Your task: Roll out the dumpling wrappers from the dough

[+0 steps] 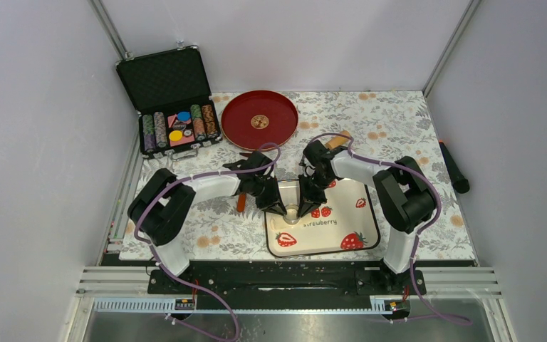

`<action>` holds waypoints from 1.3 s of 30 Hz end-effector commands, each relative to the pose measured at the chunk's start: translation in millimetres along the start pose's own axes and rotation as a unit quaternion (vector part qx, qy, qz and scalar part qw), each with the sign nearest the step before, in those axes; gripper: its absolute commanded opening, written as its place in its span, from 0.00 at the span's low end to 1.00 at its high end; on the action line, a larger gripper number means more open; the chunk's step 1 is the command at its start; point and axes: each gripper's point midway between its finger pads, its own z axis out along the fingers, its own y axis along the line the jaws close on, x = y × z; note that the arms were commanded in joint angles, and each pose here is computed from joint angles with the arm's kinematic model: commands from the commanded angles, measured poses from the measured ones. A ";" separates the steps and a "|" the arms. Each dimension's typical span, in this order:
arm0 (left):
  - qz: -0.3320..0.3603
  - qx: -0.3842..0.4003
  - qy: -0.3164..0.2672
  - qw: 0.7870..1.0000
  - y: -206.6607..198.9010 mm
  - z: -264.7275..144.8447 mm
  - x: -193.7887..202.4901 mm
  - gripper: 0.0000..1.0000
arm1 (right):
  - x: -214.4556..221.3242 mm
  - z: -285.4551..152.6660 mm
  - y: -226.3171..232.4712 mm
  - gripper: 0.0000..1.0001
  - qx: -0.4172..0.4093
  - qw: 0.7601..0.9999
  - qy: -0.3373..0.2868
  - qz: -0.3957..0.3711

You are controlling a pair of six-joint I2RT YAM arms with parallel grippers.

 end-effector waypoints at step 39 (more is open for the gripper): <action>-0.008 -0.123 0.029 0.992 32.2 -0.5 6.1 0.25 | 22.5 -17.9 -13.4 0.27 0.081 0.995 0.023 -0.055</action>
